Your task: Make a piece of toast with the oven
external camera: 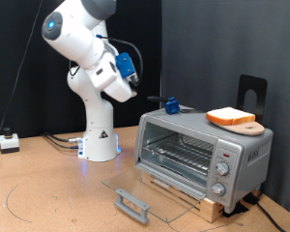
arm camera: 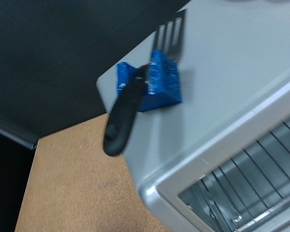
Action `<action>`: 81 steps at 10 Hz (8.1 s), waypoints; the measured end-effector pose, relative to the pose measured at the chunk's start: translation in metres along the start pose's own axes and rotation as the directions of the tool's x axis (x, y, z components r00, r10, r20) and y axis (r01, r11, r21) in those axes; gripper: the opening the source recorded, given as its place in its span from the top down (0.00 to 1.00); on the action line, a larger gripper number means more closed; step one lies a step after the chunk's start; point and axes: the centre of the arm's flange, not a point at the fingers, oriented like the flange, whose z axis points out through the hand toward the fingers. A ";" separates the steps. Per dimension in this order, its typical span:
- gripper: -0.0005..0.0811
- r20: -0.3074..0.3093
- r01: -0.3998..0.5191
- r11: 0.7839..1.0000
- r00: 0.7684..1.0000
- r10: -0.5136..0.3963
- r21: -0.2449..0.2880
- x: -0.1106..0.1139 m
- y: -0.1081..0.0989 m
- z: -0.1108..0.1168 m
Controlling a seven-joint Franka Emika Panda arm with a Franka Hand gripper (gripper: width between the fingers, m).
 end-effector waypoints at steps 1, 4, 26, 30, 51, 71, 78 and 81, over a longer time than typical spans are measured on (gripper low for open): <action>0.00 0.024 0.042 0.999 0.999 -0.042 -0.009 0.001 -0.012 0.009; 0.00 0.038 0.092 0.995 0.995 -0.091 -0.027 -0.004 -0.030 0.024; 0.00 0.118 0.382 0.874 0.924 -0.364 -0.300 -0.006 -0.113 0.106; 0.00 0.104 0.432 0.843 0.900 -0.422 -0.322 -0.025 -0.140 0.125; 0.00 0.067 0.315 0.803 0.942 -0.328 -0.505 0.000 -0.100 0.203; 0.00 0.069 0.249 0.818 0.966 -0.250 -0.519 0.000 -0.076 0.247; 0.48 0.060 0.241 0.821 0.968 -0.245 -0.518 0.002 -0.074 0.248; 0.48 0.047 0.251 0.827 0.964 -0.263 -0.503 0.003 -0.075 0.246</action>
